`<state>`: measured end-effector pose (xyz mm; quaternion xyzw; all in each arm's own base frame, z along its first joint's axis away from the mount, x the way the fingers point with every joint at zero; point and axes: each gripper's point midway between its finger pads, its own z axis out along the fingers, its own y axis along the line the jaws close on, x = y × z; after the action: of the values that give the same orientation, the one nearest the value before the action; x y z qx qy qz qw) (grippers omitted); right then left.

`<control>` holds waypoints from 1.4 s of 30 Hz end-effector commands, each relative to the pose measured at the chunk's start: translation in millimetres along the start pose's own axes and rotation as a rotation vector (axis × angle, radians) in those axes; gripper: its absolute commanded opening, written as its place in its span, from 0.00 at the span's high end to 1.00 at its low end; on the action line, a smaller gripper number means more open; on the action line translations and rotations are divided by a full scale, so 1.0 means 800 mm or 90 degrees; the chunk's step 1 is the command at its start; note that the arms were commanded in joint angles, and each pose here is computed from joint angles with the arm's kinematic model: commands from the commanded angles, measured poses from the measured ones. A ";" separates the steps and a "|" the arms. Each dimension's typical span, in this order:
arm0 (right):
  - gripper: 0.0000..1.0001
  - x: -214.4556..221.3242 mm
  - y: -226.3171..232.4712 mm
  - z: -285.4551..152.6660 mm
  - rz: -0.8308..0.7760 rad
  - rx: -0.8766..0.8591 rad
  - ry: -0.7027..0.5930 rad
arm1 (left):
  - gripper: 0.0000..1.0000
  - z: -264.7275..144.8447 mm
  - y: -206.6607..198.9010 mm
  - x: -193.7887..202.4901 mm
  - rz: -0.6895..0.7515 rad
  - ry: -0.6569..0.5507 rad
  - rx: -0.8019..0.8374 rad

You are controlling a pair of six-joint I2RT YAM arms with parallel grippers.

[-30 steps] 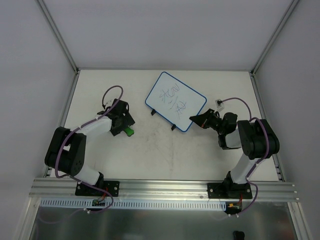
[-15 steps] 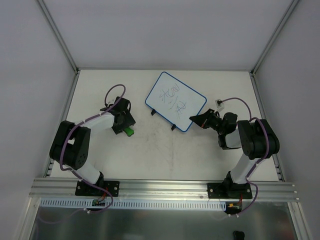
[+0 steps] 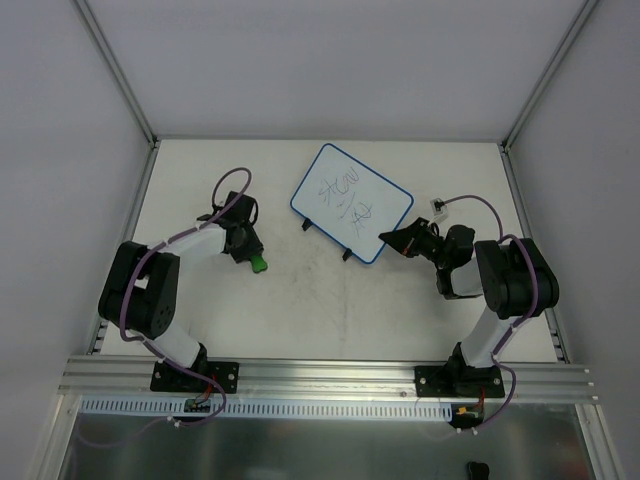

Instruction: Erase the whiteboard

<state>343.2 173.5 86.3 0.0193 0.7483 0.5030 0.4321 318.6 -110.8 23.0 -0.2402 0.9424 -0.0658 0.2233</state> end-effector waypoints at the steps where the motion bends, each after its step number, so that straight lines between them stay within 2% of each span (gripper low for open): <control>1: 1.00 -0.050 0.039 0.004 -0.112 -0.077 -0.091 | 0.94 -0.027 -0.034 -0.035 0.112 -0.053 0.096; 3: 1.00 -0.049 0.038 0.004 -0.110 -0.078 -0.089 | 1.00 -0.039 -0.054 -0.046 0.160 -0.069 0.142; 11: 1.00 -0.045 0.035 0.004 -0.111 -0.076 -0.084 | 1.00 -0.108 -0.154 -0.100 0.248 -0.218 0.395; 13: 1.00 -0.042 0.034 0.004 -0.115 -0.073 -0.083 | 1.00 -0.123 -0.184 -0.091 0.319 -0.221 0.495; 15: 1.00 -0.041 0.035 0.003 -0.118 -0.071 -0.083 | 1.00 -0.134 -0.209 -0.107 0.331 -0.264 0.545; 20: 1.00 -0.039 0.034 0.002 -0.119 -0.068 -0.083 | 1.00 -0.142 -0.256 -0.150 0.356 -0.332 0.594; 22: 1.00 -0.040 0.035 0.001 -0.123 -0.068 -0.086 | 1.00 -0.124 -0.267 -0.156 0.368 -0.324 0.590; 26: 1.00 -0.038 0.037 0.002 -0.125 -0.072 -0.082 | 1.00 -0.117 -0.298 -0.191 0.375 -0.367 0.582; 27: 1.00 -0.039 0.038 0.002 -0.126 -0.073 -0.083 | 1.00 -0.102 -0.304 -0.188 0.381 -0.358 0.579; 29: 1.00 -0.039 0.038 0.001 -0.127 -0.072 -0.084 | 1.00 -0.104 -0.321 -0.197 0.390 -0.379 0.580; 31: 1.00 -0.039 0.038 0.002 -0.128 -0.074 -0.083 | 1.00 -0.090 -0.332 -0.194 0.400 -0.380 0.571; 35: 1.00 -0.039 0.040 0.004 -0.130 -0.077 -0.082 | 1.00 -0.098 -0.366 -0.188 0.423 -0.392 0.599; 42: 1.00 -0.038 0.041 0.004 -0.131 -0.078 -0.081 | 1.00 -0.084 -0.410 -0.156 0.517 -0.442 0.579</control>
<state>341.5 175.0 85.8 0.0139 0.7480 0.5022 0.4337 515.0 -319.6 185.9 0.2029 0.7497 -0.3131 0.5466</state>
